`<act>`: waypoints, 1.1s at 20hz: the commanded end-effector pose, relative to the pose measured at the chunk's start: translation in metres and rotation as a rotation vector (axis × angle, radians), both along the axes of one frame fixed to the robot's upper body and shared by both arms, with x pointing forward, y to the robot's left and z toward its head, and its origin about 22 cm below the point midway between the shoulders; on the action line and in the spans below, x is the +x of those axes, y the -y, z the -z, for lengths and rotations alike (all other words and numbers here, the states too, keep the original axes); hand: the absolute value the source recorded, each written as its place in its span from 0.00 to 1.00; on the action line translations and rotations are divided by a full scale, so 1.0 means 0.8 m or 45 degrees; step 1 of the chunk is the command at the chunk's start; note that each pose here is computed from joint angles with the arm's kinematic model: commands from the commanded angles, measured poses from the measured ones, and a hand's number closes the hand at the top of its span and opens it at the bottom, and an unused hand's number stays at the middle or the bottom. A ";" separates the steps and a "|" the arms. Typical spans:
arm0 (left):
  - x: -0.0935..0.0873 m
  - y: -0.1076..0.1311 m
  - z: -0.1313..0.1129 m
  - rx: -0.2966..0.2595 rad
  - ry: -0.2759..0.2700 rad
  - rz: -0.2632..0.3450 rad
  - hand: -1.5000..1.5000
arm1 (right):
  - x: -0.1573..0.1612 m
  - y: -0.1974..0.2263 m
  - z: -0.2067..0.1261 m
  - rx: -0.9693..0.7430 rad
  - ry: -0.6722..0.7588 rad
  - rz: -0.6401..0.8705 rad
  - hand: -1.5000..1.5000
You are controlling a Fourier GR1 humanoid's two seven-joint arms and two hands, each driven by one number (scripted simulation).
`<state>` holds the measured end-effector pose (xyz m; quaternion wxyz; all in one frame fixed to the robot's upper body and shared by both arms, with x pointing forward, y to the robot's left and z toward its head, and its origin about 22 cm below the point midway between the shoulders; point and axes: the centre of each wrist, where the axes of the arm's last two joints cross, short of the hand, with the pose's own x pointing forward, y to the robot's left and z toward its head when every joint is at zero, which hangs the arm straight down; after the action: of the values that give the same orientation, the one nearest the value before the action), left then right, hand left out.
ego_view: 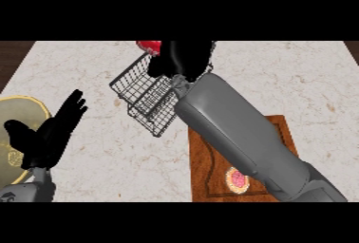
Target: Pick the can from the cutting board and place it in the tiered basket
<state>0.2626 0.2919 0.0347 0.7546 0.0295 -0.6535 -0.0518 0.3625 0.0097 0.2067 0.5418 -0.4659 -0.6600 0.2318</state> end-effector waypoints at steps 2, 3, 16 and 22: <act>-0.001 0.008 -0.013 -0.009 -0.003 0.022 0.50 | 0.019 0.002 0.017 0.171 0.124 0.105 1.00; 0.002 0.009 -0.008 -0.001 -0.019 0.008 0.50 | 0.028 0.001 -0.009 0.187 0.116 0.088 0.00; 0.006 0.009 -0.014 0.013 0.028 0.008 0.50 | 0.038 -0.003 0.006 0.464 0.190 0.086 0.00; -0.006 0.002 -0.011 0.014 -0.010 0.001 0.50 | 0.034 0.014 -0.034 0.807 0.313 0.080 0.00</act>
<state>0.2610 0.2854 0.0401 0.7559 0.0267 -0.6521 -0.0520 0.3942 0.0019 0.2172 0.5723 -0.3708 -0.7305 0.0354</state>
